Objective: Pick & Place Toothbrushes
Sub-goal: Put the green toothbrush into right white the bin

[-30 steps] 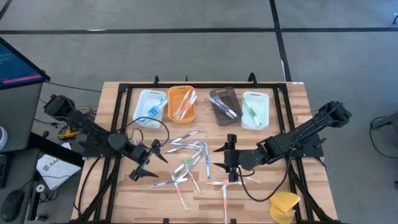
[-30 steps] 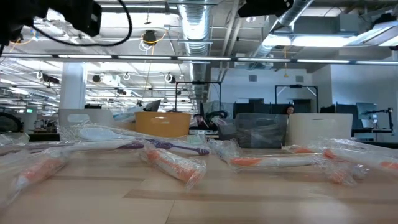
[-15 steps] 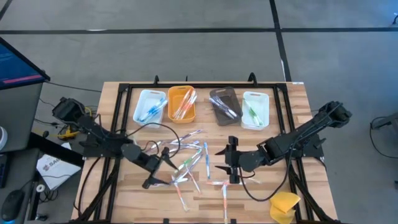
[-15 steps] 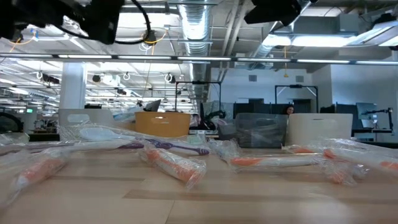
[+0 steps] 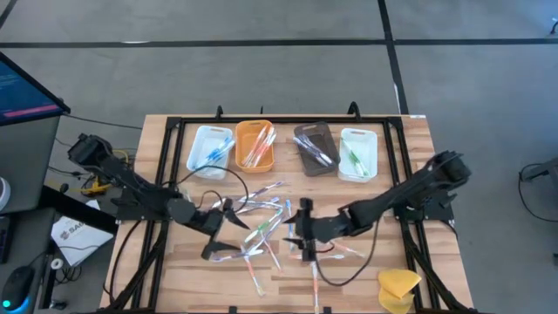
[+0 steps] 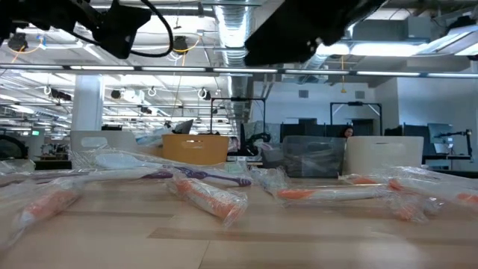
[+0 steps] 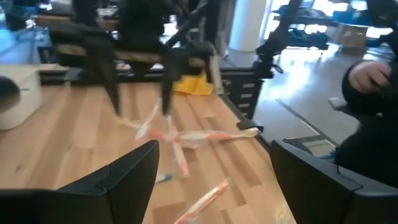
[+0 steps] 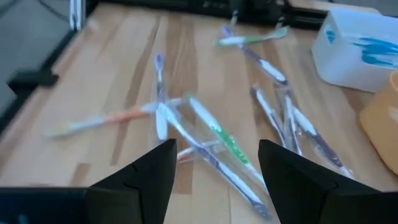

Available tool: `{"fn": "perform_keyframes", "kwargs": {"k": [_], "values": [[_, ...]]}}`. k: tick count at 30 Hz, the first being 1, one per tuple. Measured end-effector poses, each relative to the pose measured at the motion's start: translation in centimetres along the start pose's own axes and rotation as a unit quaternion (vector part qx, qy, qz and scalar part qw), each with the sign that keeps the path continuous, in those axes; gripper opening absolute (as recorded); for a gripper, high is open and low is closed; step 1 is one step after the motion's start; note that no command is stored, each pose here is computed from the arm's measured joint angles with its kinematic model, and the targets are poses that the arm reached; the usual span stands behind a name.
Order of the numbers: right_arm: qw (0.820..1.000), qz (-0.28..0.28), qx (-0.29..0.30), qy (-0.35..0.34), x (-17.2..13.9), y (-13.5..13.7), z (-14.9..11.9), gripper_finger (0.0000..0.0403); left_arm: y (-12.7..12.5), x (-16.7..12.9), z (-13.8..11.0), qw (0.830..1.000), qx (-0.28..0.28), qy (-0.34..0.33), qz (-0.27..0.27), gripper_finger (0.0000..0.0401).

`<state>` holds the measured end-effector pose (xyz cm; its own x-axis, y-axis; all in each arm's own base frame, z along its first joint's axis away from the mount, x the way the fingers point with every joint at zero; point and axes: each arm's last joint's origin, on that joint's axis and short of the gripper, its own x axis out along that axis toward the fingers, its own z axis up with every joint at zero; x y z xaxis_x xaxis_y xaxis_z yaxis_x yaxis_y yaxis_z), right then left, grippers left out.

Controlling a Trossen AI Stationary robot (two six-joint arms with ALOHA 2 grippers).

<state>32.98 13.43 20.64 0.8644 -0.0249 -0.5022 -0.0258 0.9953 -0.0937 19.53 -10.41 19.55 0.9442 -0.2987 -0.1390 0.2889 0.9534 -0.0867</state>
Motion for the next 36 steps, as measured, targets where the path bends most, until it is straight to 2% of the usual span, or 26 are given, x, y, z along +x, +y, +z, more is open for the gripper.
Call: {"fn": "perform_keyframes", "kwargs": {"k": [7,9,14,20,25,30,36], "values": [[0.994,-0.034,-0.097,0.041,4.7,-1.3,-0.5,0.0223,0.4,-1.8,1.2,1.0,-0.014,-0.006,0.024,0.0301],[0.994,-0.037,-0.093,0.046,5.8,-1.9,-0.1,0.0223,0.5,-2.1,1.1,1.0,-0.015,-0.008,0.023,0.0301],[0.988,-0.004,-0.087,0.126,8.2,-3.8,-0.3,0.0223,0.7,-2.4,0.1,0.999,-0.038,0.005,0.025,0.0301],[0.974,0.015,-0.104,0.201,9.7,-4.8,0.7,0.0223,0.7,-2.5,-0.3,0.998,-0.045,0.016,0.027,0.0301],[0.953,0.033,-0.133,0.27,10.9,-4.8,-0.2,0.0223,0.7,-2.5,-0.3,0.998,-0.045,0.018,0.027,0.0301],[0.945,0.037,-0.151,0.289,12.3,-4.8,-0.6,0.0223,0.7,-2.5,-0.3,0.998,-0.045,0.019,0.028,0.0301],[0.94,0.037,-0.154,0.303,12.0,-4.8,0.4,0.0223,0.7,-2.5,-0.3,0.998,-0.045,0.02,0.028,0.0301]]}}
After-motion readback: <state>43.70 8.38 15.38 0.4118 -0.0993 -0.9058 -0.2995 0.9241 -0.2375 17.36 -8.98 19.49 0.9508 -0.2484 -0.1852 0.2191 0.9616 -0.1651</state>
